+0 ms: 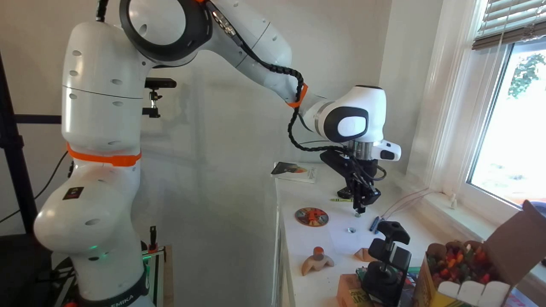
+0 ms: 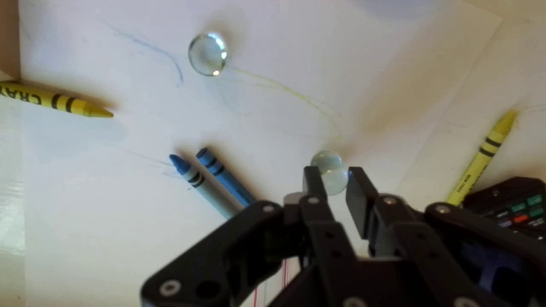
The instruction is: Move one clear object to the left.
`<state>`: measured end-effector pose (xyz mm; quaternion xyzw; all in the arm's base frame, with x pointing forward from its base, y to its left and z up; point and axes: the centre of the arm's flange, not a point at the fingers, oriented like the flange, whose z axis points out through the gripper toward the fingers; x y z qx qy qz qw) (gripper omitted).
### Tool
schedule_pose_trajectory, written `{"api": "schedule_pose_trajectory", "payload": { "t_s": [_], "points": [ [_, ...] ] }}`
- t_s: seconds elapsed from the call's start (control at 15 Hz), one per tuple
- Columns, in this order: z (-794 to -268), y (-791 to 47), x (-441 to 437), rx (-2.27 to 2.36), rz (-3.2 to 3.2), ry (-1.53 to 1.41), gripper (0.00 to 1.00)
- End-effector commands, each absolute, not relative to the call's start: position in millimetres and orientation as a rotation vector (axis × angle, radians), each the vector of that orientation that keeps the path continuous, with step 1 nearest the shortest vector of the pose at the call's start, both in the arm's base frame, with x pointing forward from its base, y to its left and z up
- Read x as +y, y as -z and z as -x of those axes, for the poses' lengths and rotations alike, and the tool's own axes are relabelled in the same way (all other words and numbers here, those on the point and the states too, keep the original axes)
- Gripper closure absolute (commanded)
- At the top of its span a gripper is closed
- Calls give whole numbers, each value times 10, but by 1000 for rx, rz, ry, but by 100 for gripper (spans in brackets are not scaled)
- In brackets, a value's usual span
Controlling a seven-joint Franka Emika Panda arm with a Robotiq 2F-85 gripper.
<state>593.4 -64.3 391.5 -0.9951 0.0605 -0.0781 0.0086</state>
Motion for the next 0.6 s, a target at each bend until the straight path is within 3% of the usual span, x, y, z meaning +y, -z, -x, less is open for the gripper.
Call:
{"api": "schedule_pose_trajectory", "payload": {
  "t_s": [0.0, 0.53],
  "points": [
    [-5895, -3865, -657, 183, 3092, 261, 95],
    [-5874, -3857, -661, 188, 3104, 234, 95]
  ]
}}
